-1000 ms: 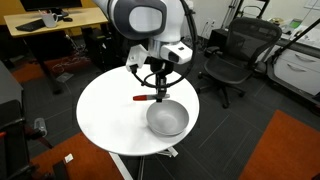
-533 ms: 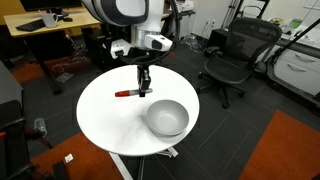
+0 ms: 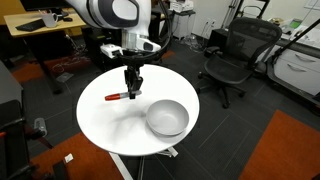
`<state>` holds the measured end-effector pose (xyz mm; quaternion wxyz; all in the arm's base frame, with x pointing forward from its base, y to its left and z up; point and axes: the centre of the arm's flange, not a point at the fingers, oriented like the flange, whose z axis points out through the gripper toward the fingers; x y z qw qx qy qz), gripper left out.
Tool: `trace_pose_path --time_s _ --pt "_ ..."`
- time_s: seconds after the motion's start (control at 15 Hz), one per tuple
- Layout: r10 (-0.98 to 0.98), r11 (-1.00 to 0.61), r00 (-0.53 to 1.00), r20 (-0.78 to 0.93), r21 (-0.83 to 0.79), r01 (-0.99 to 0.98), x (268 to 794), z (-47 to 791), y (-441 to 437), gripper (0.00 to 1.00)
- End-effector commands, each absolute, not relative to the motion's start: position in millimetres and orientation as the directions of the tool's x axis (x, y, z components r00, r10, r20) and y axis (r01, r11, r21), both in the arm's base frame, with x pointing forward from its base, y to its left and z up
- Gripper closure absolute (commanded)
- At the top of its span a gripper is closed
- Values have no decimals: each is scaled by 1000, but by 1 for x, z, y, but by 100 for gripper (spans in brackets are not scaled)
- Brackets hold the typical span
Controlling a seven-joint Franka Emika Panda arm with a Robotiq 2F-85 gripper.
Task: Take the orange marker out of the grey bowl
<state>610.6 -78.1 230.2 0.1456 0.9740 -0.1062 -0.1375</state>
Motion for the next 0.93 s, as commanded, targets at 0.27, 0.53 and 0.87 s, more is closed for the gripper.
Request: trace_pose_path --time_s 0.27,0.53,0.87 --pt "-83 -966 991 -105 254 -54 568 181 -77 95" --pt "-44 -977 997 -67 209 -29 549 159 -70 95" --pt "-43 -980 997 -61 198 -30 531 153 -61 51"
